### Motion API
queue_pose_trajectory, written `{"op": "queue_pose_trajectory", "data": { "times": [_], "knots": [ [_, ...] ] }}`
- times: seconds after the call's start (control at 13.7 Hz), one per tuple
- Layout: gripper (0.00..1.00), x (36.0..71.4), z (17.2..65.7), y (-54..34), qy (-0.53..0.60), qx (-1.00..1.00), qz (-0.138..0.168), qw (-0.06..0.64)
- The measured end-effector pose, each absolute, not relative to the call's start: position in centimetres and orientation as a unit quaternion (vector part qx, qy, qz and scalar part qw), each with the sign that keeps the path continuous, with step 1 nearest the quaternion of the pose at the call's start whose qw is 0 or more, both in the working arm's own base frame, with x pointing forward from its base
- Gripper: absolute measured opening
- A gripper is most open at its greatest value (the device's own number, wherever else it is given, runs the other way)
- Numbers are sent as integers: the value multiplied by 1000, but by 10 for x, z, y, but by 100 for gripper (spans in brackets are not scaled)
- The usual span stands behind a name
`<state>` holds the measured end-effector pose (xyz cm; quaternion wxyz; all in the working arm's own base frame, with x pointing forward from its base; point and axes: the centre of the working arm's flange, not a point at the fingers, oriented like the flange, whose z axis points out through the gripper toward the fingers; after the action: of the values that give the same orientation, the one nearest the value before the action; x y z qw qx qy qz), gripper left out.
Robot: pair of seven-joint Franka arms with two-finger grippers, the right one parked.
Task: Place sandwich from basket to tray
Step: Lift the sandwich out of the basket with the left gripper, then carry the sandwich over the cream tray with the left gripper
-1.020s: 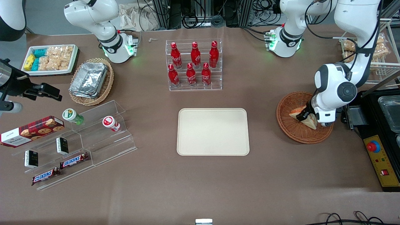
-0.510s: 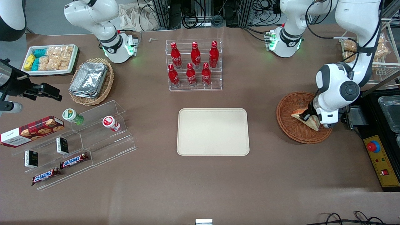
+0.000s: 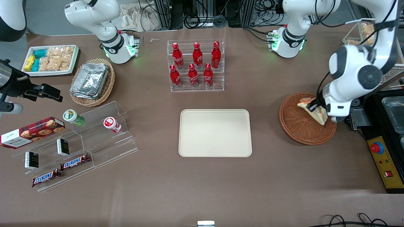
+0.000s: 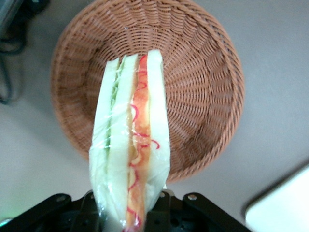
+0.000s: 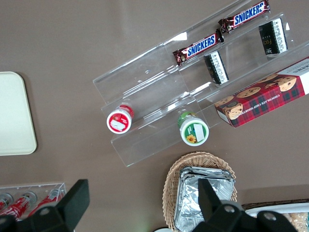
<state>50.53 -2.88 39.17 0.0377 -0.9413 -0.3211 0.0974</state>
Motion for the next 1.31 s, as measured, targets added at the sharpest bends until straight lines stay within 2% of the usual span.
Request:
{"op": "queue_pose_trajectory", "data": {
  "times": [0.22,0.58,0.8,1.02,1.31],
  "knots": [
    [21,516,434,-51,-272,-958,85,32],
    [21,508,447,-176,-117,-991,56,27],
    [21,496,431,-239,-24,-999,42,14],
    [21,492,402,-287,20,-999,29,-9],
    [21,486,344,-322,71,-997,41,7]
  ]
}}
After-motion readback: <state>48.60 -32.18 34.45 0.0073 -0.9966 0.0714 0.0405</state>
